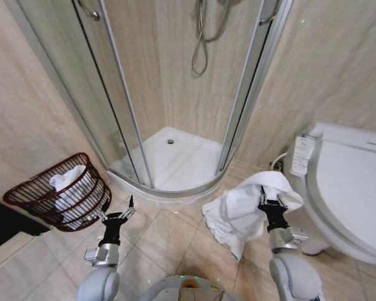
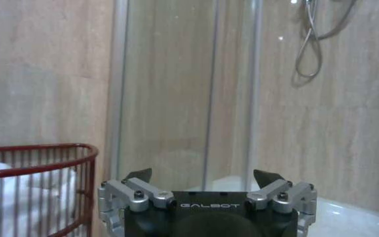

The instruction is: Discard the used towel into the hamper.

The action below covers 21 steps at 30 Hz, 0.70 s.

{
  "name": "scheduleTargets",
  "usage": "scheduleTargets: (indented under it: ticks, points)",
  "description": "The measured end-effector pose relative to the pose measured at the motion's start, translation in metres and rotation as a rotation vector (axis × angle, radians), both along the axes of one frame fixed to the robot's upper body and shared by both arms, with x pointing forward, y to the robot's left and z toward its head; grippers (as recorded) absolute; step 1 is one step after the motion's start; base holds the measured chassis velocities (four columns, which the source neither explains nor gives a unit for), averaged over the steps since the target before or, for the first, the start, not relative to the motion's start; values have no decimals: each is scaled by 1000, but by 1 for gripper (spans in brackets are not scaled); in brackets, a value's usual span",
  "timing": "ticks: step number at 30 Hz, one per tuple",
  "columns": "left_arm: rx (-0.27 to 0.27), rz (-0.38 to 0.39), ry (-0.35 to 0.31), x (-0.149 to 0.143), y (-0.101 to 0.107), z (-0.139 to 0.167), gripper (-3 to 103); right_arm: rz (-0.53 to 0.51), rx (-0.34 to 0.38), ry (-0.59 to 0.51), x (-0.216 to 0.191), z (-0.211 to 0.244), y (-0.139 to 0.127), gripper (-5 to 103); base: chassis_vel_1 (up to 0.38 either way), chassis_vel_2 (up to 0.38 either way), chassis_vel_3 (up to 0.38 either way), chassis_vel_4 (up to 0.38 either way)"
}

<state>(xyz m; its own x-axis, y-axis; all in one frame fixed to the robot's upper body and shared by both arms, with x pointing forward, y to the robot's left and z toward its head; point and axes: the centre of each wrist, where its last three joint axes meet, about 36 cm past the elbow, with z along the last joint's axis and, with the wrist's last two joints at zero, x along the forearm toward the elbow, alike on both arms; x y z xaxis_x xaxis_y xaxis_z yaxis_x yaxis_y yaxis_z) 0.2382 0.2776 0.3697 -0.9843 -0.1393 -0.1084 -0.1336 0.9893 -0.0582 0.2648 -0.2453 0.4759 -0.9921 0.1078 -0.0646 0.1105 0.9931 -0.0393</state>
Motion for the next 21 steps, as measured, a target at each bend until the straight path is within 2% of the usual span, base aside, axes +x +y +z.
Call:
scheduleTargets:
  ticks: [13, 21]
  points:
    - [8, 4, -2, 0, 4, -2, 100, 43, -12, -34, -5, 19, 3, 14, 87, 74, 84, 80]
    - [10, 6, -1, 0, 4, -3, 100, 120, -23, -78, -14, 32, 7, 14, 124, 125, 120, 116]
